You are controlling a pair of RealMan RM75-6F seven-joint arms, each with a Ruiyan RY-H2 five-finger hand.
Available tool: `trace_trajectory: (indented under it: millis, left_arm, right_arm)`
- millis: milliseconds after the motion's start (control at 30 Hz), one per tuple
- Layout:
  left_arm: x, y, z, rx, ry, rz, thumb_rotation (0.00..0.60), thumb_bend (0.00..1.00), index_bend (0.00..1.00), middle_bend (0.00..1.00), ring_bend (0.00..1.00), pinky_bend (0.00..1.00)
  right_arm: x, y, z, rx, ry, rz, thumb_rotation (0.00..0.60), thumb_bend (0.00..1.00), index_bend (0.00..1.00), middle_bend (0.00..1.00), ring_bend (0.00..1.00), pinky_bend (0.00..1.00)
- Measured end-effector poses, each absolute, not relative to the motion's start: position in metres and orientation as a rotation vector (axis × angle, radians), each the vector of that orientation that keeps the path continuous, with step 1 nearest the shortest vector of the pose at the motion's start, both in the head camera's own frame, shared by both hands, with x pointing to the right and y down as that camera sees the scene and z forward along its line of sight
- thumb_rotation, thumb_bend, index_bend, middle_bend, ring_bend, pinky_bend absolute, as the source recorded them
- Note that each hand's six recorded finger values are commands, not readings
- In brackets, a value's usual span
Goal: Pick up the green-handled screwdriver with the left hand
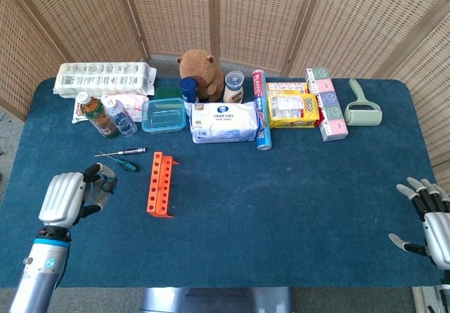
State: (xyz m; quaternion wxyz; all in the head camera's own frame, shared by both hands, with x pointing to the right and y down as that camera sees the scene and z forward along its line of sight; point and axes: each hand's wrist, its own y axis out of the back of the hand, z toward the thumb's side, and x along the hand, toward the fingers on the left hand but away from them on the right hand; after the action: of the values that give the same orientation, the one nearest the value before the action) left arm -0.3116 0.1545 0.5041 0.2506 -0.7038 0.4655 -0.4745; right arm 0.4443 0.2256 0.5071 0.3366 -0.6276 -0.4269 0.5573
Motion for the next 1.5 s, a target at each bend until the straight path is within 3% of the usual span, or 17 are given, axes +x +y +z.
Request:
trace_trajectory:
  millis: [333,800,1500]
  left_arm:
    - [-0.322,0.162,0.484,-2.07,1.303,-1.181,0.6,0.39,0.52,0.77,0.81,0.94]
    - [-0.32,0.173,0.487,-2.416,1.274,-1.175,0.6,0.38,0.52,0.77,0.82,0.94]
    - [-0.313,0.174,0.491,-2.489,1.254,-1.153,0.6,0.38,0.52,0.77,0.82,0.94]
  right_arm:
    - [0.442,0.226,0.51,-1.638,-1.097,1.458,0.6,0.02,0.17,0.08,0.05,0.0]
    - [0.442,0.226,0.512,-1.632,-1.093,1.475,0.6,0.01,0.17,0.08,0.06,0.0]
    - [0.442,0.226,0.513,-1.63,-1.094,1.485,0.6,0.01,0.17,0.08,0.06,0.0]
